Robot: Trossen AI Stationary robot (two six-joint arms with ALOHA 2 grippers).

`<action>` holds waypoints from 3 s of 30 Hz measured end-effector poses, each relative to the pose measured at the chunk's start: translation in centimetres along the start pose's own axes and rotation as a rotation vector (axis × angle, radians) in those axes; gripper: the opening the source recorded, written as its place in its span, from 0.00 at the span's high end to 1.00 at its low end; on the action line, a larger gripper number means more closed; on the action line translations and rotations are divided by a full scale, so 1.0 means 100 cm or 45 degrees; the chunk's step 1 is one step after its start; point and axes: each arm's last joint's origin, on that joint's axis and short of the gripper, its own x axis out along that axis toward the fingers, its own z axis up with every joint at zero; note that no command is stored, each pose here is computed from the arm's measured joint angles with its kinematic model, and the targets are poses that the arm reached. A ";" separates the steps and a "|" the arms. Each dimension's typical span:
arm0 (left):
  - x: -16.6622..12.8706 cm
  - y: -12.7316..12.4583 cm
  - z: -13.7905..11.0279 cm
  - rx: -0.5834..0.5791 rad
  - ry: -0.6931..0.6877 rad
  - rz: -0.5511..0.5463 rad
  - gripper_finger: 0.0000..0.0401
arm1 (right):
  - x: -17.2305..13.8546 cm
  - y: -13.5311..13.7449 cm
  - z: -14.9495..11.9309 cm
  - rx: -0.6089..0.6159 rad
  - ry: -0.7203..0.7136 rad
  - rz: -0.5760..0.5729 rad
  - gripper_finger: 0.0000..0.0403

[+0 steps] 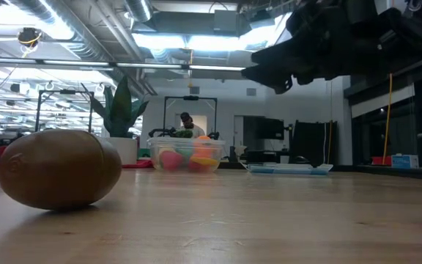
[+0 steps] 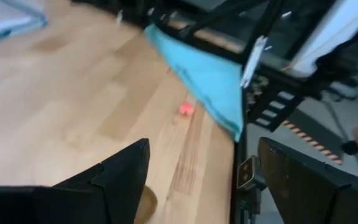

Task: Pick and placing Produce into tupperware
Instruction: Put the kiwi into the transparent bin

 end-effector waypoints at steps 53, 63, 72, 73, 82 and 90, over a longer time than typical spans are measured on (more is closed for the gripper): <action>0.123 0.022 0.042 -0.862 0.788 0.761 0.28 | 0.002 0.038 -0.001 -0.090 0.015 0.060 0.32; 0.142 0.026 0.015 -0.896 0.986 0.839 0.28 | 0.002 0.038 -0.001 -0.095 0.016 0.060 0.32; 0.149 0.030 0.008 -0.885 0.976 0.867 0.28 | 0.002 0.038 -0.002 -0.091 0.016 0.059 0.32; 0.149 0.030 0.009 -0.883 0.967 0.867 0.28 | 0.002 0.038 -0.001 -0.090 0.016 0.060 0.32; 0.151 0.028 0.009 -0.862 0.944 0.832 0.28 | 0.002 0.038 -0.001 -0.090 0.016 0.060 0.32; 0.150 0.030 0.009 -0.847 0.947 0.850 0.28 | 0.002 0.038 -0.001 -0.087 0.017 0.060 0.32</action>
